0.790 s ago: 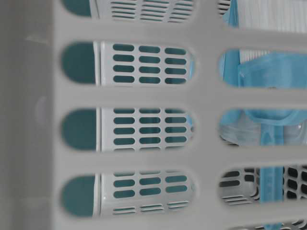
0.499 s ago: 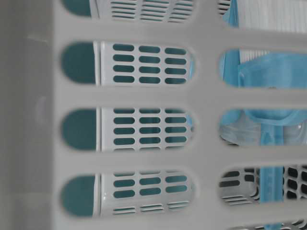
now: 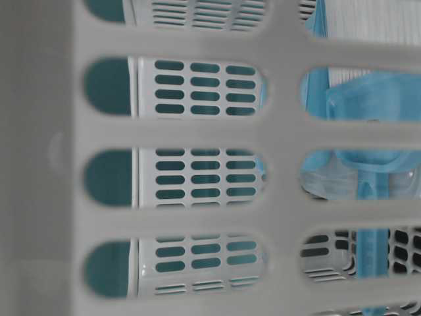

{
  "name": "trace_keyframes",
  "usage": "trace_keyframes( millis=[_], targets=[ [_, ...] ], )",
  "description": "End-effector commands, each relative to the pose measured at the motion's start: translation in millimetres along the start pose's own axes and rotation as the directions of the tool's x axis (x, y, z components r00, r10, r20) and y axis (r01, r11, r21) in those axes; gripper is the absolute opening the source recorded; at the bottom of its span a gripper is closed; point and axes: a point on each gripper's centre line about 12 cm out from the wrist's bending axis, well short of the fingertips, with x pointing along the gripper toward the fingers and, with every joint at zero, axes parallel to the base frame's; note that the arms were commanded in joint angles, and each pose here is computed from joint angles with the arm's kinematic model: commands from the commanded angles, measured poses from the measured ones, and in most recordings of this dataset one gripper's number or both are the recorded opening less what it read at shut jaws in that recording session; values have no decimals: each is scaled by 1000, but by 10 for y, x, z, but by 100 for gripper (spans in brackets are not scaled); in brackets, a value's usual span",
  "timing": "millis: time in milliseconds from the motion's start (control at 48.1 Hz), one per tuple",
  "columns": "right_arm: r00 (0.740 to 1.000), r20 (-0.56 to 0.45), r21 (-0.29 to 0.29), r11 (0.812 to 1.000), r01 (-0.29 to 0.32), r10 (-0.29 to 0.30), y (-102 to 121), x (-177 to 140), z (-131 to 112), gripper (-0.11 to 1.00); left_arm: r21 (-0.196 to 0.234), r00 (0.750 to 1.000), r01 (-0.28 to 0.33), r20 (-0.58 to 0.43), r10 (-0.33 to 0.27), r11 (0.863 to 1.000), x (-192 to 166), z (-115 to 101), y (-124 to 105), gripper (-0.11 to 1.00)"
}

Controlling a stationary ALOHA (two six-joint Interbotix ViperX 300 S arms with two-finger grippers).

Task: Pick up the hand brush from the shopping basket with the left arm.
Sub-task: 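Move the left gripper over the blue hand brush handle in the basket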

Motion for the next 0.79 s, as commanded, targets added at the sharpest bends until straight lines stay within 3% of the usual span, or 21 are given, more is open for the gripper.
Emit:
trace_keyframes(
  millis=[0, 208, 457, 582, 665, 769],
  targets=[
    [1000, 0, 5, 1000, -2, 2, 7, 22, 23, 0, 5, 995, 0, -101, 0, 1000, 133, 166, -24, 0],
    [1000, -14, 4, 1000, 0, 0, 2, 19, -2, 0, 12, 949, 4, -314, 0, 1000, 563, 137, -78, 0],
    [1000, -22, 4, 1000, -1, 1, 3, 15, -29, 0, -3, 917, 3, -399, -4, 1000, 854, -52, -145, 0],
    [1000, -28, 4, 1000, 1, -1, -2, 11, -54, 0, -25, 917, -6, -399, -4, 1000, 945, -139, -149, 2],
    [1000, -29, 4, 1000, 1, -1, -2, 9, -60, 0, -33, 928, -2, -372, -10, 999, 994, -143, -179, 20],
    [1000, -28, 4, 1000, 1, -1, -2, 7, -57, 0, -24, 928, 7, -373, -16, 1000, 1073, -189, -244, 53]
  ],
)
